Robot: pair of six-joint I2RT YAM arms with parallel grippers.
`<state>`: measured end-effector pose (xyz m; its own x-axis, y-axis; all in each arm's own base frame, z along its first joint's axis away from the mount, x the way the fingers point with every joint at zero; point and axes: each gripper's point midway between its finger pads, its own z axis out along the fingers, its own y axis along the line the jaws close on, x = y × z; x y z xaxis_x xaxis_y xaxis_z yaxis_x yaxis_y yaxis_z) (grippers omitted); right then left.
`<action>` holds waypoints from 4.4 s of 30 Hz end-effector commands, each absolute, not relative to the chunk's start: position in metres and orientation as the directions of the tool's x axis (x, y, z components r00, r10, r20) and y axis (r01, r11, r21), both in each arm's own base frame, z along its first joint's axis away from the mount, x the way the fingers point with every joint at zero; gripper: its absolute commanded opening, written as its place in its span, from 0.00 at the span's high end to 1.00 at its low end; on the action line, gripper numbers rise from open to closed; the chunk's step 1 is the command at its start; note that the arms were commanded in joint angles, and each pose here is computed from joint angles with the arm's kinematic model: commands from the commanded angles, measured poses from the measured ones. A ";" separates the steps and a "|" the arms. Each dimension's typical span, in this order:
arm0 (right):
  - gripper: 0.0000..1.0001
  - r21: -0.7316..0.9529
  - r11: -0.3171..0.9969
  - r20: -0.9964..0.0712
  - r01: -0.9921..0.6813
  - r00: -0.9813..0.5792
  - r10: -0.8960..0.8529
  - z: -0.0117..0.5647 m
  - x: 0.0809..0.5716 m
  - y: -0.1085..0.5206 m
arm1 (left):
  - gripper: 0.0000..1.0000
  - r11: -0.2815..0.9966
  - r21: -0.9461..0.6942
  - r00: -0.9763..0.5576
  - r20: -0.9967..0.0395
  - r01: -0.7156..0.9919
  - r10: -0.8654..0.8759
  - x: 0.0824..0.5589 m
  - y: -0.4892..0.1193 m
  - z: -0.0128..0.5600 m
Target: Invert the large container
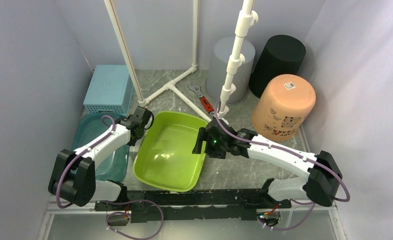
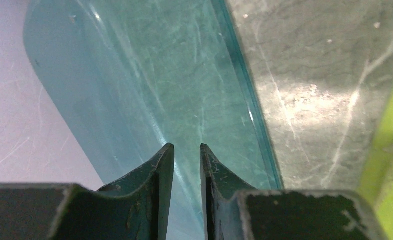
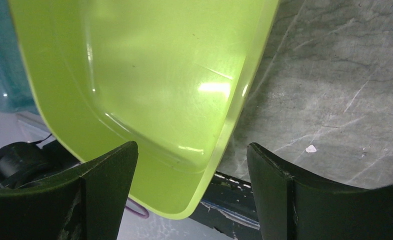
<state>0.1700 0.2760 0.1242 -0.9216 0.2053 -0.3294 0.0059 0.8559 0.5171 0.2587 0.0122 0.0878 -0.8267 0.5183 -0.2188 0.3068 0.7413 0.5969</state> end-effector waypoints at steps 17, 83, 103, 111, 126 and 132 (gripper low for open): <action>0.37 0.250 0.968 -0.407 0.035 -0.903 0.138 0.087 0.173 0.279 | 0.67 0.776 0.479 -0.827 -0.164 0.410 0.538 0.231 -0.009 0.061; 0.97 -0.100 0.879 -0.553 -0.467 -0.708 -0.439 0.103 0.205 0.273 | 0.40 0.894 -0.265 -0.788 -0.427 -0.360 -0.444 0.198 -0.089 0.093; 0.59 0.529 0.822 -0.576 -0.211 -0.801 0.165 0.140 0.207 0.308 | 0.97 0.917 -0.245 -0.847 -0.364 -0.316 -0.389 0.184 -0.094 0.058; 0.50 0.639 0.760 -0.504 -0.120 -0.811 0.297 0.132 0.211 0.288 | 0.97 0.915 -0.345 -0.851 -0.396 -0.211 -0.346 0.186 -0.110 0.062; 0.53 0.806 0.592 -0.350 0.009 -0.800 0.488 0.119 0.230 0.263 | 0.97 0.897 -0.428 -0.862 -0.409 -0.108 -0.299 0.183 -0.126 0.062; 0.65 0.856 0.517 -0.325 -0.022 -0.800 0.504 0.132 0.233 0.264 | 0.97 0.892 -0.442 -0.867 -0.405 -0.095 -0.292 0.183 -0.129 0.062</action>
<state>0.2265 0.2480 0.0953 -0.8099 0.4820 -0.3343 0.0748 0.6501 0.7561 0.1823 -0.1152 0.0591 -0.8551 -0.3177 -0.4096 -0.1525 0.9094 -0.3870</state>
